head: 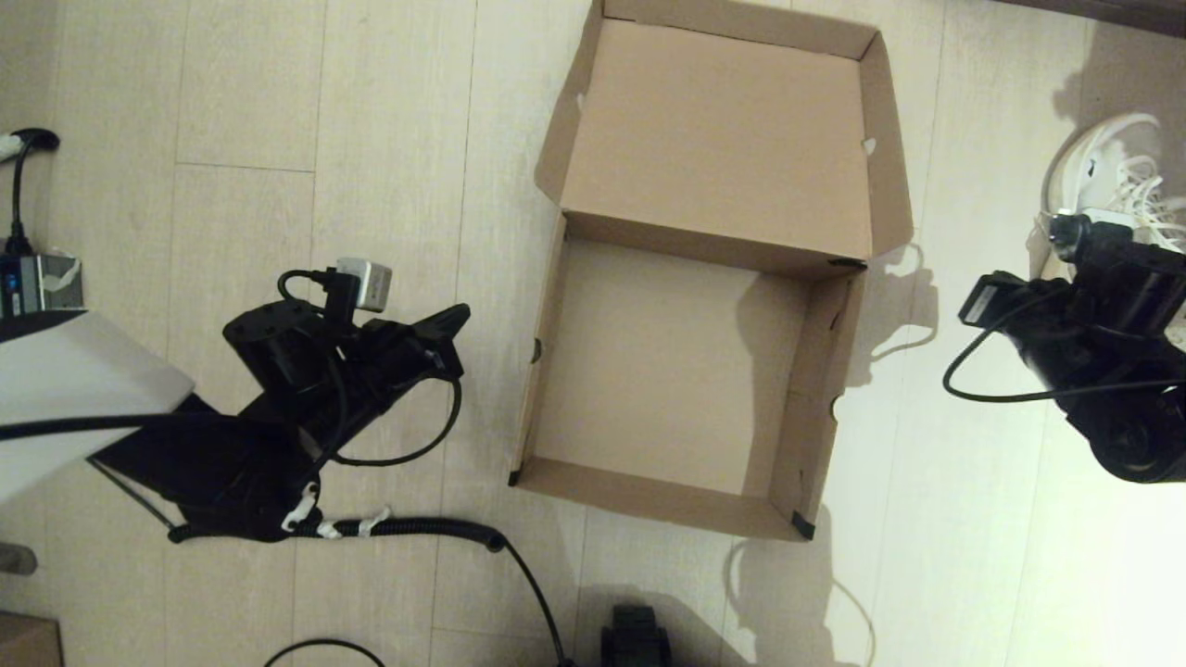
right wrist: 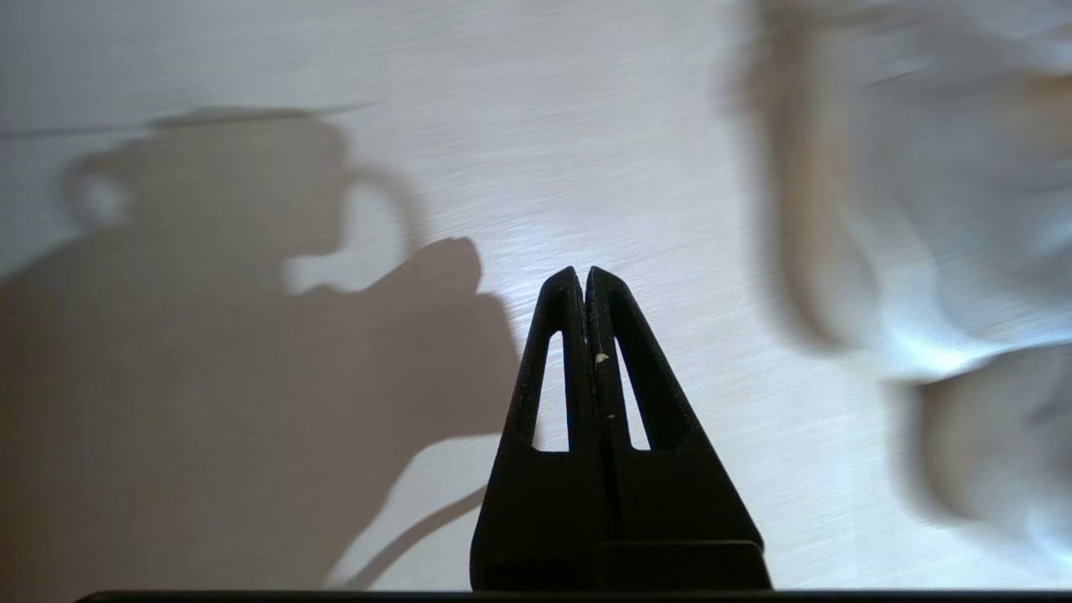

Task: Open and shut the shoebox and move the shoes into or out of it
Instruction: Close the shoe box

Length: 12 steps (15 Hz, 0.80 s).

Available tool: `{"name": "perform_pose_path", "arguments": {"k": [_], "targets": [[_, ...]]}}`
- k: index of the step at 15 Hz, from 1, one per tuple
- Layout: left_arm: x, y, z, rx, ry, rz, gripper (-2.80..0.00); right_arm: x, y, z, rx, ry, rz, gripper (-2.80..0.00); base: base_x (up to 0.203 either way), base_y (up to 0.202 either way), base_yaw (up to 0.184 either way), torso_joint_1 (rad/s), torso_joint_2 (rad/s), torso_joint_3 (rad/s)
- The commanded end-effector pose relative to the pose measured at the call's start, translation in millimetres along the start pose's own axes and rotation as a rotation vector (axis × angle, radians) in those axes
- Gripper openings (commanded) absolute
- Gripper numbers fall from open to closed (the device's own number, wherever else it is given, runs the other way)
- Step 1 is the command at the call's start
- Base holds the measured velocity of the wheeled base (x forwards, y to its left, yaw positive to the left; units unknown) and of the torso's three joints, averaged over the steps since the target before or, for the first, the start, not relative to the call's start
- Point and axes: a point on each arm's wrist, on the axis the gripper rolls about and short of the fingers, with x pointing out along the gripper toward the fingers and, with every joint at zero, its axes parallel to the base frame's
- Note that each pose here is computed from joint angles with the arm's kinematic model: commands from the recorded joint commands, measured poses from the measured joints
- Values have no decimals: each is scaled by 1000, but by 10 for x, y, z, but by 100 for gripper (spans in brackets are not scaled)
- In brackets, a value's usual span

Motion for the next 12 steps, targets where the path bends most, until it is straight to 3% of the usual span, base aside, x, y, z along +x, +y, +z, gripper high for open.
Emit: {"name": "perform_pose_path", "arguments": {"k": [1, 6, 10, 12], "targets": [[1, -94, -30, -6, 8, -19, -280, -178, 92, 23, 14, 11, 36, -280, 0, 0, 0, 0, 0, 0], [60, -478, -92, -26, 27, -61, -280, -437, 273, -151, 67, 96, 87, -280, 0, 0, 0, 0, 0, 0], [4, -659, -444, -52, 166, -107, -280, -522, 261, -34, 76, 68, 92, -280, 0, 0, 0, 0, 0, 0], [-34, -743, -489, -56, 190, -128, -280, -550, 250, 29, 80, 52, 91, -280, 0, 0, 0, 0, 0, 0]]}}
